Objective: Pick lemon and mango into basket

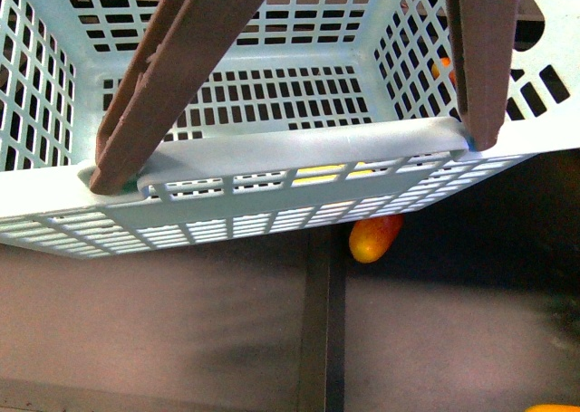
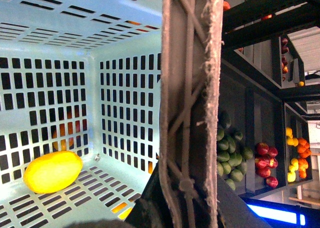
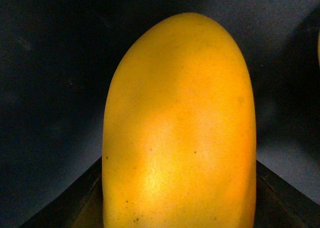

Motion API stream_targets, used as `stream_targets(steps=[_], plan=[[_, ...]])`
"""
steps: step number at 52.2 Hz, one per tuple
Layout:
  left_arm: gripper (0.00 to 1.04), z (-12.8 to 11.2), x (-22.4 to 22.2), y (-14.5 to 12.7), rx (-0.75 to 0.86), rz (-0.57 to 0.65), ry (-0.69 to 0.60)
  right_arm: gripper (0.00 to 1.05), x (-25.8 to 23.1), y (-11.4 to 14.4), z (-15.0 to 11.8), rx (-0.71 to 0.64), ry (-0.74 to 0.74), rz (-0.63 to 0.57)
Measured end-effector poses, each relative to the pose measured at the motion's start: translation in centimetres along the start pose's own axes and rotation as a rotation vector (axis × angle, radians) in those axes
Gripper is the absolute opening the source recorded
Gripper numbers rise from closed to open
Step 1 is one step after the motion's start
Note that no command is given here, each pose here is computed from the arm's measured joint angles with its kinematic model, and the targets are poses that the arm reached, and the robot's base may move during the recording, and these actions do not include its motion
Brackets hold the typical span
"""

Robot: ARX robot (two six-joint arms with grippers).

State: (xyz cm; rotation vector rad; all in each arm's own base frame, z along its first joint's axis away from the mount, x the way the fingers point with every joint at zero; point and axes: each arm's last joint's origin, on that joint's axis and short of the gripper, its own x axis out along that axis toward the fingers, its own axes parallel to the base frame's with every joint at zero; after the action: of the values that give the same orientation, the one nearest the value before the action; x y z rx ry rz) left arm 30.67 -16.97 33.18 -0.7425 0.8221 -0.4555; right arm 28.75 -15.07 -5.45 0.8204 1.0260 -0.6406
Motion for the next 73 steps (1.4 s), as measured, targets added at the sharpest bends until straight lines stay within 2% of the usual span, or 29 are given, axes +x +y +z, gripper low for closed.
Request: stream_targets(steps=[5,12,24,36,37,44,50,57,64,73], plan=[[0.06,0.0,0.0,0.0,0.000,0.000,0.000,0.59,-0.5,0.2,0.1,-0.005,-0.003,0.021],[0.06,0.0,0.0,0.0,0.000,0.000,0.001,0.58,-2.0,0.4,0.3,-0.022,0.009,0.055],[0.06,0.0,0.0,0.0,-0.001,-0.003,0.003,0.57,-7.3,0.6,0.7,-0.038,-0.009,0.197],[0.06,0.0,0.0,0.0,0.000,-0.002,0.003,0.57,-16.7,2.0,0.3,-0.064,-0.101,0.535],[0.06,0.0,0.0,0.0,0.000,-0.002,0.003,0.57,-18.2,2.3,0.0,-0.073,-0.118,0.594],[0.06,0.0,0.0,0.0,0.000,-0.002,0.003,0.57,-22.2,3.3,-1.1,-0.086,-0.153,0.741],[0.06,0.0,0.0,0.0,0.000,-0.002,0.003,0.57,-26.1,4.8,-3.6,-0.114,-0.192,0.878],[0.06,0.0,0.0,0.0,0.000,-0.002,0.003,0.57,-28.6,6.9,-5.8,-0.149,-0.203,1.003],[0.05,0.0,0.0,0.0,0.000,-0.002,0.003,0.57,-30.0,9.4,-7.9,-0.201,-0.166,1.099],[0.06,0.0,0.0,0.0,0.000,-0.002,0.003,0.57,-31.0,12.7,-10.2,-0.270,-0.113,1.151]])
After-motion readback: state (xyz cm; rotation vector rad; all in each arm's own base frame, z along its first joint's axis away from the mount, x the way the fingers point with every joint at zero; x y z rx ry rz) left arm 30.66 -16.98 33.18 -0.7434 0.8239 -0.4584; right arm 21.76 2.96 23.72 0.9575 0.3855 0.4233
